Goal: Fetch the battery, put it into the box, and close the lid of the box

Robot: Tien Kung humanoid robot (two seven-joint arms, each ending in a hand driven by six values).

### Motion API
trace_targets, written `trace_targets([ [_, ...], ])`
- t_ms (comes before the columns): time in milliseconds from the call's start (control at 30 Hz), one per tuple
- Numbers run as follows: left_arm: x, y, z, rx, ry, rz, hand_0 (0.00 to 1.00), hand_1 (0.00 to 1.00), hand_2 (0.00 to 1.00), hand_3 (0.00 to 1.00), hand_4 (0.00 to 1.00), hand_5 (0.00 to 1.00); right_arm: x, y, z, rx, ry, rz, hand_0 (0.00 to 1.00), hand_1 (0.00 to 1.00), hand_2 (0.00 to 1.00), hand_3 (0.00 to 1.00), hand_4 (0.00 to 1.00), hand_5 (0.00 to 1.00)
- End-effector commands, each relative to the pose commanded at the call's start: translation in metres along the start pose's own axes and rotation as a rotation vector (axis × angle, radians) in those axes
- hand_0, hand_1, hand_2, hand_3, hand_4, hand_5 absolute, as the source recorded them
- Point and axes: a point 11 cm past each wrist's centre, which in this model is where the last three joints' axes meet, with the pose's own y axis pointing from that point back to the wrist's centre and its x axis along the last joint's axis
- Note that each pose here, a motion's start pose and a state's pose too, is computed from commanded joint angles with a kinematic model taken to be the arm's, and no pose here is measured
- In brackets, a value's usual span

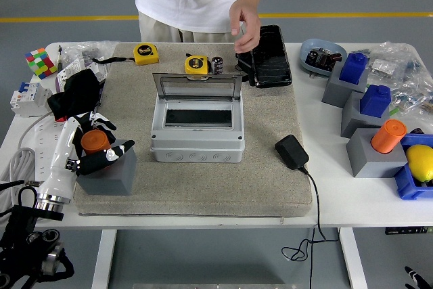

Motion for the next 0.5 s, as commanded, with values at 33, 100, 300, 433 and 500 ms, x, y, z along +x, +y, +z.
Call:
trace_targets([
  [33,0.0001,-0.0007,0.0002,0.000,0.004,0.003,0.103,0.137,0.243,0.284,0.853,0.002,0.0000,0.0000,-0.0003,0.001,0.000,0.001,0.669,0.677,0.682,0.567,0.984,0.471],
  [100,-0.0001,-0.0026,0.0011,-0.002,0.011,0.009,0.103,0.137,0.243,0.284,0.853,0.002,0.0002,0.0000,-0.0005,0.003,0.003,0.003,0.669,0.677,0.682,0.567,0.984,0.471],
  [300,-0.0033,-0.0051,0.0034,-0.006,0.023,0.011,0.094,0.120,0.233,0.272,0.829,0.002,0.0010,-0.0001,-0.0002,0.009,0.007,0.009,0.667,0.674,0.680,0.566,0.983,0.471],
  [433,-0.0053,-0.0074,0.0066,-0.016,0.025,0.004,0.086,0.110,0.225,0.255,0.811,0.002,0.0021,-0.0002,0.0006,0.011,0.008,0.014,0.668,0.674,0.680,0.563,0.981,0.472],
  [500,-0.0058,-0.0088,0.0085,-0.023,0.025,0.001,0.086,0.110,0.225,0.255,0.811,0.002,0.0027,-0.0002,0.0010,0.011,0.009,0.017,0.668,0.674,0.680,0.563,0.981,0.472],
])
